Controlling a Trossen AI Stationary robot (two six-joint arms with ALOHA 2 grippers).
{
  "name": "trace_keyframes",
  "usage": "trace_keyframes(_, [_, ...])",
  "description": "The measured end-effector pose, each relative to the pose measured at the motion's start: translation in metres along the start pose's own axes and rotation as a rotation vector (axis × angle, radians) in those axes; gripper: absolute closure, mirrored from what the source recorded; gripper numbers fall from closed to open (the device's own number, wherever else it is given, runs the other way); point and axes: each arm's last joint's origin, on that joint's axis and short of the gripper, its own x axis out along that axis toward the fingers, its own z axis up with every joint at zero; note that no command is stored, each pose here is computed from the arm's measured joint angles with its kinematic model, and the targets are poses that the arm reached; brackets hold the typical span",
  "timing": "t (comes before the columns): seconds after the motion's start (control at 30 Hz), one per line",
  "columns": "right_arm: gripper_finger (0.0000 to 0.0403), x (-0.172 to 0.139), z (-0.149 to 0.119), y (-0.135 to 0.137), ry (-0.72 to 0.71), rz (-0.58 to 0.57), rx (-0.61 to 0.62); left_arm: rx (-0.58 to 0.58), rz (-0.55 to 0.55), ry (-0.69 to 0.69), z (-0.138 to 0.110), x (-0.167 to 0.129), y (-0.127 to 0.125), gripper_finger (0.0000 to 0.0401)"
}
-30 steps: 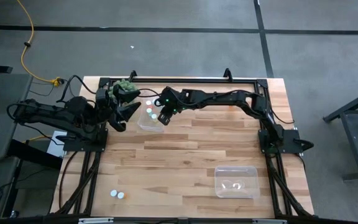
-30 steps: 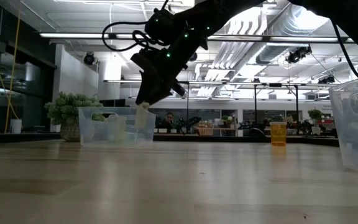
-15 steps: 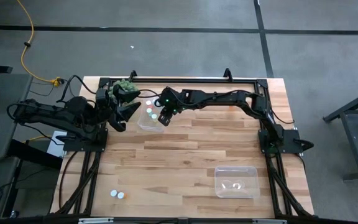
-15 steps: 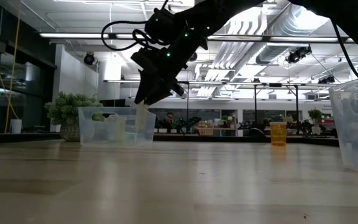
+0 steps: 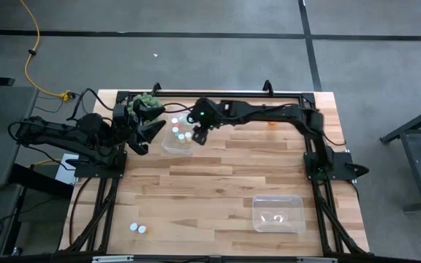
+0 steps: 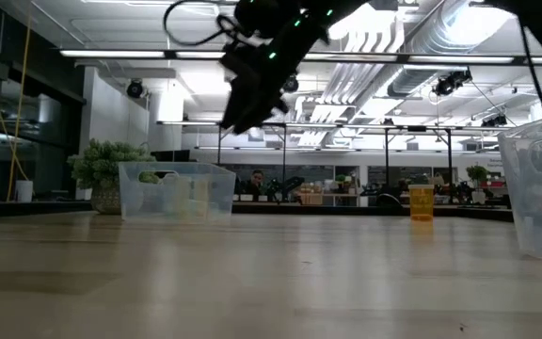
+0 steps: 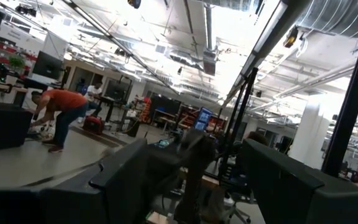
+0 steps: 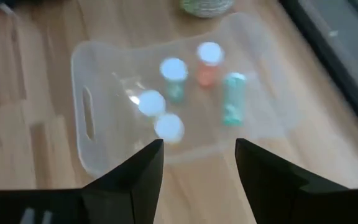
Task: Pick and place medicine bottles into bin by pill shape (circle, oval)
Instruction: Put the small orange tablet bottle into the top transparent bin
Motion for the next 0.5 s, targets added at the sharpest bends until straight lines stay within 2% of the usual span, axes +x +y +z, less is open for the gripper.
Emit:
trace_keyframes(0.1, [0.021, -0.027, -0.014, -0.002, 0.003, -0.038, -0.046, 0.008, 0.003, 0.019, -0.002, 0.0, 0.0, 0.0149])
trace_keyframes(0.17, [0.021, -0.045, -0.033, -0.005, -0.01, -0.046, -0.029, 0.013, 0.006, 0.032, -0.003, 0.0, 0.001, 0.0149])
trace_keyframes(0.3, [0.021, -0.085, -0.081, -0.01, -0.102, -0.029, 0.094, 0.026, 0.01, 0.06, -0.006, 0.0, 0.001, 0.0149])
trace_keyframes(0.43, [0.021, -0.125, -0.121, -0.007, -0.276, 0.046, 0.248, 0.063, 0.025, 0.091, -0.01, 0.0, 0.002, 0.0149])
trace_keyframes(0.5, [0.021, -0.142, -0.135, -0.004, -0.377, 0.097, 0.282, 0.092, 0.03, 0.103, -0.012, 0.001, 0.002, 0.0149])
